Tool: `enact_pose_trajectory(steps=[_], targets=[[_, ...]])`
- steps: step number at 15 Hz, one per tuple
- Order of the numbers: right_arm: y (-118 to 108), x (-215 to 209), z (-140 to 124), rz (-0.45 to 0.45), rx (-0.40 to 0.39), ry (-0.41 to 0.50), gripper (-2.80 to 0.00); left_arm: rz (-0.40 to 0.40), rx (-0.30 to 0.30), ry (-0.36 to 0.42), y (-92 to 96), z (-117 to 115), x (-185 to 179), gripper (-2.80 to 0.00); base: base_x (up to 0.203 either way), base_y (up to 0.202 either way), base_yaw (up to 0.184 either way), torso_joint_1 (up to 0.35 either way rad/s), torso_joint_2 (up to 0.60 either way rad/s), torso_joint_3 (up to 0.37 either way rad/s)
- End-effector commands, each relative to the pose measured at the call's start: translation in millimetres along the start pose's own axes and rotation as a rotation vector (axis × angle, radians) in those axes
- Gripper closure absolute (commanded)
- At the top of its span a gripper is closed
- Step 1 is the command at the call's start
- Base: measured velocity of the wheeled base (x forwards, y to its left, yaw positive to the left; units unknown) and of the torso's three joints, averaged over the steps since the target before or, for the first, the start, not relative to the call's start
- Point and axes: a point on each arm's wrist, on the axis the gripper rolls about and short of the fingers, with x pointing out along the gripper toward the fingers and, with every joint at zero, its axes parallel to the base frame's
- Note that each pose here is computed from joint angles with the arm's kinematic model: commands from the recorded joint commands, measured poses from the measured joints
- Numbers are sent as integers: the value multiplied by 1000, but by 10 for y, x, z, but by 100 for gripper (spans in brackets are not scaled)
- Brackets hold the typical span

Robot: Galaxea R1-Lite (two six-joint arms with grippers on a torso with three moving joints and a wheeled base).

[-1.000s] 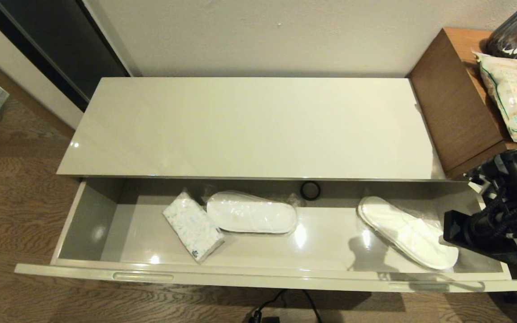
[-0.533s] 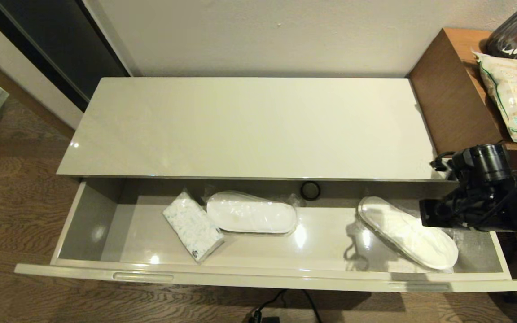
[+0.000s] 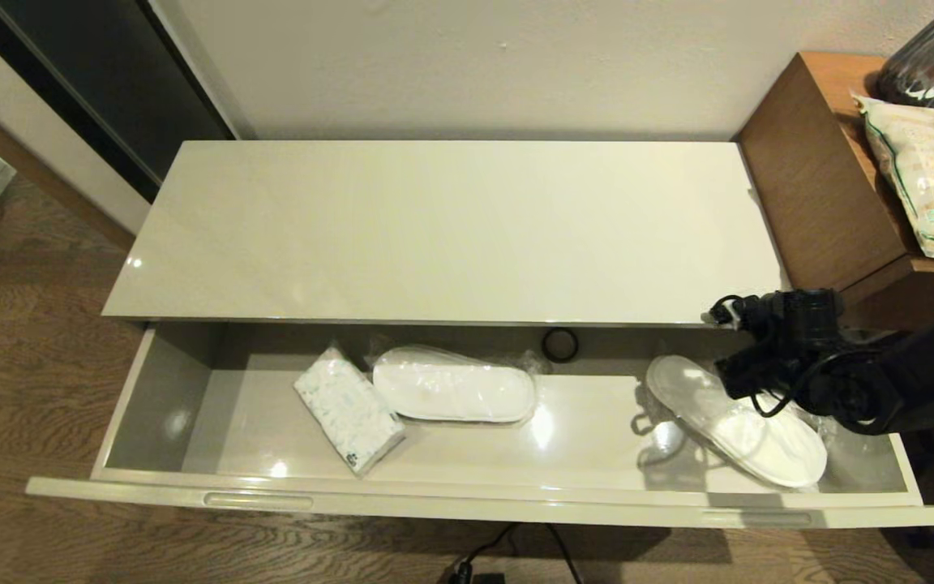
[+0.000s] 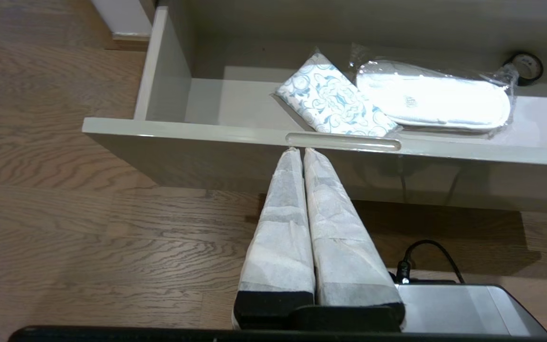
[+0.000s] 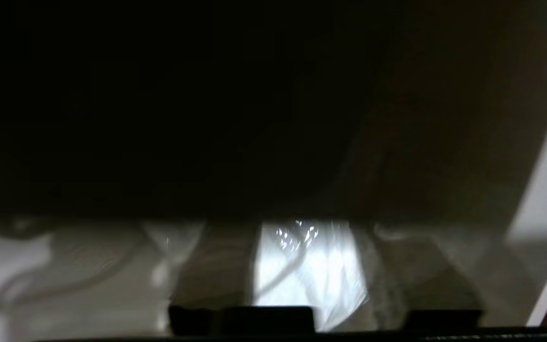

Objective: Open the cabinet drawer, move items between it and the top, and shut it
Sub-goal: Take out the disposable slippers from the drawer

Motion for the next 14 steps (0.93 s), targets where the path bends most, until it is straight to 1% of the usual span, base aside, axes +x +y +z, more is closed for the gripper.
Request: enact_pose_trajectory(steps=[1, 4, 6, 7, 9, 11, 13, 14], targets=[[65, 219, -186, -6, -13, 45, -280, 1, 0, 0, 0, 1, 1, 0, 0, 0, 0, 0, 0, 0], [90, 250, -221, 3, -17, 56, -280, 1, 0, 0, 0, 1, 1, 0, 0, 0, 0, 0, 0, 0], [71, 195, -221, 3, -12, 54, -280, 1, 0, 0, 0, 1, 1, 0, 0, 0, 0, 0, 0, 0], [41, 123, -205, 0, -3, 44, -280, 1, 0, 0, 0, 1, 1, 0, 0, 0, 0, 0, 0, 0], [-63, -79, -115, -23, 23, -12, -280, 1, 0, 0, 0, 1, 1, 0, 0, 0, 0, 0, 0, 0], [-132, -285, -123, -40, 48, -46, -280, 1, 0, 0, 0, 1, 1, 0, 0, 0, 0, 0, 0, 0], [-147, -436, -217, -30, 41, -30, -280, 1, 0, 0, 0, 1, 1, 0, 0, 0, 0, 0, 0, 0], [-133, -437, -254, -24, 37, -20, -280, 1, 0, 0, 0, 1, 1, 0, 0, 0, 0, 0, 0, 0]])
